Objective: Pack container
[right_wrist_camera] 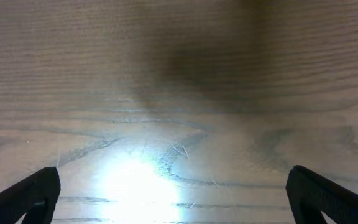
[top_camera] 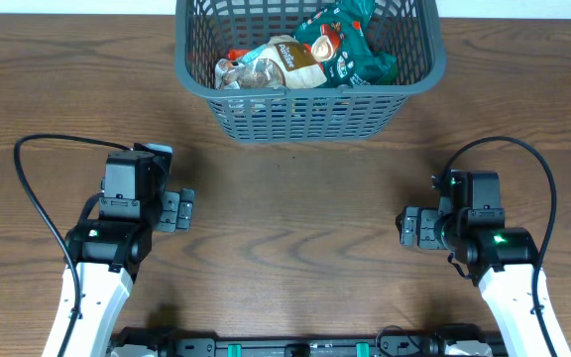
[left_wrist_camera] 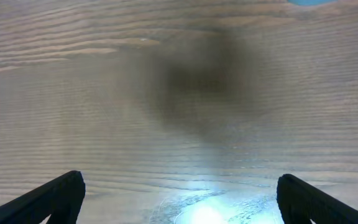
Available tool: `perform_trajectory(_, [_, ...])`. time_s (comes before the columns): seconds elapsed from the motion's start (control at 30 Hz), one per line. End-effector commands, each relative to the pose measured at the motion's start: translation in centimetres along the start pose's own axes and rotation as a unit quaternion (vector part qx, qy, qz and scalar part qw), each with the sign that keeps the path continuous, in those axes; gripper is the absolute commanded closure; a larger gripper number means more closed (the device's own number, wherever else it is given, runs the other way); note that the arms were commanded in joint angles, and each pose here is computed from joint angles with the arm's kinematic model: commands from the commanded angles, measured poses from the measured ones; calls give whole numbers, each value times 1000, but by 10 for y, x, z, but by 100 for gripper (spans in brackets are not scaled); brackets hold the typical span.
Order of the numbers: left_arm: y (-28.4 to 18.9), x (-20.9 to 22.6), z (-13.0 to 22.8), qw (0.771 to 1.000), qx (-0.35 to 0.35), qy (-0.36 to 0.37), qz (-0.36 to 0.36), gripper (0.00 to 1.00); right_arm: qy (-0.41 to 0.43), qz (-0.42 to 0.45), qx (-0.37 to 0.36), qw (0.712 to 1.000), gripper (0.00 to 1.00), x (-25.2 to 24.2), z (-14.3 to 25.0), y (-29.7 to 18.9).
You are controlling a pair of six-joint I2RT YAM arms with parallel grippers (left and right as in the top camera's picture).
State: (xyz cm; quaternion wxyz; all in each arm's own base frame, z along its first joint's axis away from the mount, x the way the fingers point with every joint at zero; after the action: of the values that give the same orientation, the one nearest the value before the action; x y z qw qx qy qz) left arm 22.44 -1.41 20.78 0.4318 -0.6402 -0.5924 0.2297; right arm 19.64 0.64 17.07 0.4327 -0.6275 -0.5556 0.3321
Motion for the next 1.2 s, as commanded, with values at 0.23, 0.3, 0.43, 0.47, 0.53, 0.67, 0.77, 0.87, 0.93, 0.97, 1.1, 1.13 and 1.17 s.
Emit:
perform_trajectory(0.23, [0, 2, -1, 1000, 2, -7, -7, 1, -10, -3, -5, 1000, 1, 2, 1, -2])
perform_trajectory(0.3, [0, 2, -1, 1000, 2, -7, -7, 1, -10, -4, -6, 1000, 1, 2, 1, -2])
perform_trajectory(0.43, [0, 2, -1, 1000, 2, -7, -7, 1, -9, -8, -26, 1000, 1, 2, 0, -10])
perform_trajectory(0.47, [0, 2, -1, 1000, 2, -7, -7, 1, -9, -10, -35, 999, 1, 2, 0, -13])
perform_trajectory(0.53, [0, 2, -1, 1000, 2, -7, -7, 1, -8, -15, -61, 998, 1, 1, 0, -23])
perform_trajectory(0.67, [0, 2, -1, 1000, 2, -7, -7, 1, -6, -29, -123, 992, 1, 0, 2, -46])
perform_trajectory(0.77, [0, 2, -1, 1000, 2, -7, -7, 1, -3, -9, -177, 984, 1, -7, 8, -67])
perform_trajectory(0.87, [0, 2, -1, 1000, 2, -7, -7, 1, -1, -26, -228, 973, 1, -8, 16, -87])
perform_trajectory(0.93, [0, 2, -1, 1000, 2, -7, -7, 1, -10, -59, -275, 960, 1, -6, 20, -100])
perform_trajectory(0.97, [0, 2, -1, 1000, 2, -7, -7, 1, -23, -71, -301, 951, 1, -5, 24, -106])
perform_trajectory(1.1, [0, 2, -1, 1000, 2, -7, -7, 1, -52, -78, -388, 917, 1, -6, 32, -107])
perform_trajectory(1.13, [0, 2, -1, 1000, 2, -7, -7, 2, -56, -79, -413, 906, 1, -7, 34, -102])
perform_trajectory(1.17, [0, 2, -1, 1000, 2, -7, -7, 1, -55, -82, -431, 897, 1, -7, 34, -97])
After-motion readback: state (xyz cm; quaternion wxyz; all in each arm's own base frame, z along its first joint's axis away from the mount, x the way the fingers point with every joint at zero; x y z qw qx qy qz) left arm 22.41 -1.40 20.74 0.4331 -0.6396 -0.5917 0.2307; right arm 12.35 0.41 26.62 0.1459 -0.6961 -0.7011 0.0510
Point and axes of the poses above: each gripper's point midway between its finger pads, its own y axis out along the fingers, its own x axis along the line the jaws close on, z = x × y, the point moved 9 cm from there along -y, back along the fingers, and after that the axes turned 6 degrees about y, right-handed, at the moved point
